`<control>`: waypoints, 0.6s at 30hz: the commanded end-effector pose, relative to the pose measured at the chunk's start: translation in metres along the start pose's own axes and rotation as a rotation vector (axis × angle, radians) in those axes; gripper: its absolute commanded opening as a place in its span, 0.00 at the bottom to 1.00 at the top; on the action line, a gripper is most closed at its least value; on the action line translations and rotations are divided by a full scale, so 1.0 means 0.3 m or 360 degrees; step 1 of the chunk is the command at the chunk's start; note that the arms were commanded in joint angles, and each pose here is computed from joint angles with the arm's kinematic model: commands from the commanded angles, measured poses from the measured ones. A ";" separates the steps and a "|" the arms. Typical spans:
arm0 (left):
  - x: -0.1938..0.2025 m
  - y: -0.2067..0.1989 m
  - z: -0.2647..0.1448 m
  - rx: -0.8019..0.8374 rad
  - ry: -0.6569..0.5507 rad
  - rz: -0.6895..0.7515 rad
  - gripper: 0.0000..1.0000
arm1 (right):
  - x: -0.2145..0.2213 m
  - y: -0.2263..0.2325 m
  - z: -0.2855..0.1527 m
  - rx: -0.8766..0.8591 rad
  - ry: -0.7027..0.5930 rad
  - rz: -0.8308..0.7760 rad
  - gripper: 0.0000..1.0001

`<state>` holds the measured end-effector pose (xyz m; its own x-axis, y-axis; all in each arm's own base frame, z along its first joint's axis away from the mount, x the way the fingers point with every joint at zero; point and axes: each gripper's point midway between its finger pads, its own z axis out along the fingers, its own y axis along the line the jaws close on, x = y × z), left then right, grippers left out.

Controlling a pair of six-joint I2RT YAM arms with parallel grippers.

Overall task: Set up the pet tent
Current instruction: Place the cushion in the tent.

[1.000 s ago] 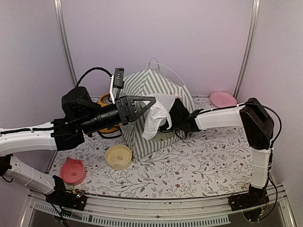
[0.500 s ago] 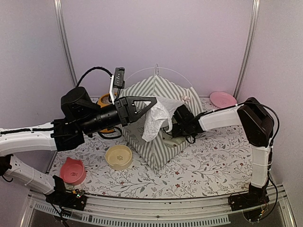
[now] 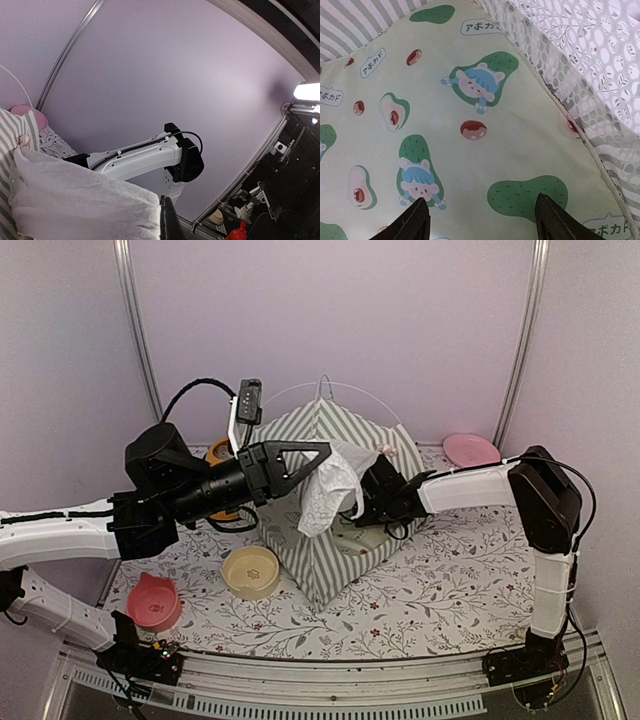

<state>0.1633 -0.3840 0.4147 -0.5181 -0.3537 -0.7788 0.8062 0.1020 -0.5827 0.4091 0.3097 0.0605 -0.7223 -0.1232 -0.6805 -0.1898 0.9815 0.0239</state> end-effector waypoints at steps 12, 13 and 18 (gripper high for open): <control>0.021 -0.059 0.028 0.0143 0.0034 0.0036 0.00 | 0.138 -0.146 -0.050 0.0096 0.0128 0.0154 0.73; 0.026 -0.059 0.035 0.0151 0.0046 0.0035 0.00 | 0.120 -0.109 -0.062 0.0065 0.0110 0.0142 0.73; 0.049 -0.055 0.058 0.0169 0.0093 0.0023 0.00 | 0.051 0.003 -0.051 -0.0056 0.0058 0.0135 0.74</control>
<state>0.1598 -0.4026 0.3970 -0.5430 -0.2863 -0.7894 0.8091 0.0733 -0.5831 0.3792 0.2729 0.0422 -0.7808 -0.0761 -0.6201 -0.1131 0.9934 0.0205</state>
